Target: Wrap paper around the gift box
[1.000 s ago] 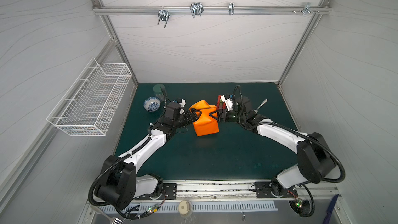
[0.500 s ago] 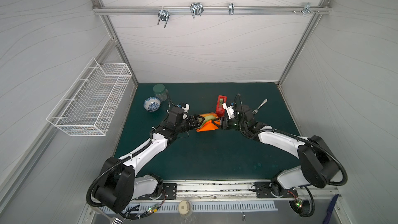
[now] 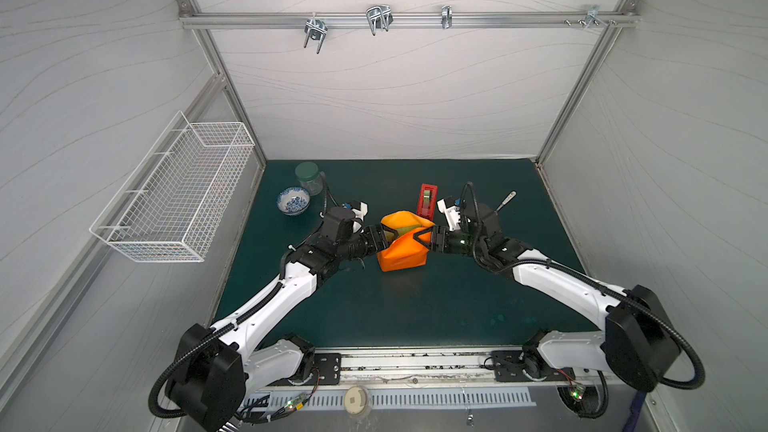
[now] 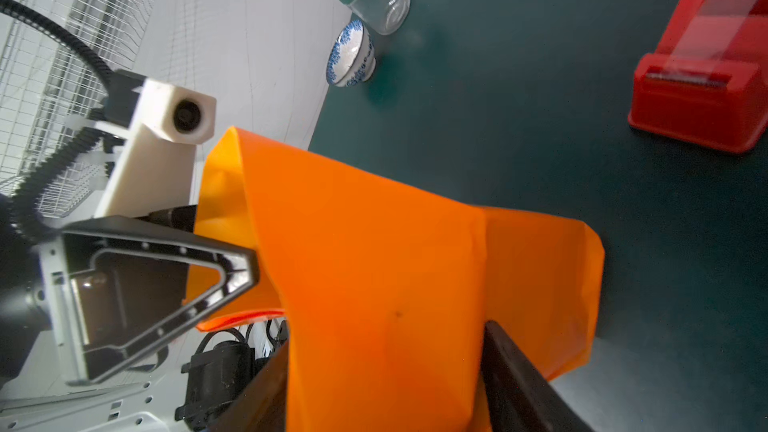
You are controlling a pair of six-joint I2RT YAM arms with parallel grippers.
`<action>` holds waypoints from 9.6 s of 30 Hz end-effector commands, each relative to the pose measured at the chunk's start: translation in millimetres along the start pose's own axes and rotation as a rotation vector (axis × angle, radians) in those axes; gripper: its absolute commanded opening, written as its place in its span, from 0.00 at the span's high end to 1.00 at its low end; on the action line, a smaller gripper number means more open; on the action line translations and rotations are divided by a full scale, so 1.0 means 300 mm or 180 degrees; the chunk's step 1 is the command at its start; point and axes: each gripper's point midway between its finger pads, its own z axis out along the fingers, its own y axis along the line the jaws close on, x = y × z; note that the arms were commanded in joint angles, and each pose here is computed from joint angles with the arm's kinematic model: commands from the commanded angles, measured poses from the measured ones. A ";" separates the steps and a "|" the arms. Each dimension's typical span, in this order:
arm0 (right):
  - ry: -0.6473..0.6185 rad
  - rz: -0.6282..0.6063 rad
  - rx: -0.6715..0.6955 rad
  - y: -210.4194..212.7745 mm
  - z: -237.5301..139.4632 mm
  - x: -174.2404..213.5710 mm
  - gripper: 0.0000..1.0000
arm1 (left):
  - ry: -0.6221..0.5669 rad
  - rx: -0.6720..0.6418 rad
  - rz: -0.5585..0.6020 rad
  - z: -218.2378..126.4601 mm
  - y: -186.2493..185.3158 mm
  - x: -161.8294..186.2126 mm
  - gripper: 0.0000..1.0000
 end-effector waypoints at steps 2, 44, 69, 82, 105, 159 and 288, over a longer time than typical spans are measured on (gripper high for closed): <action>0.0221 0.0029 -0.0187 0.044 0.013 0.066 0.36 | 0.0067 0.0324 0.0082 0.009 -0.086 0.003 0.21; 0.0377 -0.0369 0.0490 -0.116 0.118 -0.015 0.40 | -0.0434 -0.0692 0.1314 0.036 0.089 -0.104 0.15; 0.0335 -0.0994 0.1382 -0.272 0.117 -0.064 0.54 | -0.0374 -0.1029 0.1013 0.089 0.164 -0.125 0.46; 0.0381 -0.1024 0.1326 -0.262 0.133 -0.058 0.55 | -0.0519 -0.1499 0.1115 0.055 0.209 -0.184 0.58; 0.0305 -0.1362 0.1479 -0.206 0.111 -0.153 0.65 | -0.0326 -0.1612 0.1257 0.120 0.248 -0.152 0.88; 0.0277 -0.1473 0.1598 -0.202 0.152 -0.171 0.95 | -0.0532 -0.1786 0.1592 0.124 0.144 -0.279 0.98; -0.0151 -0.2433 0.1646 -0.099 0.134 -0.181 0.88 | -0.0365 -0.1488 0.1186 0.199 0.231 -0.153 0.35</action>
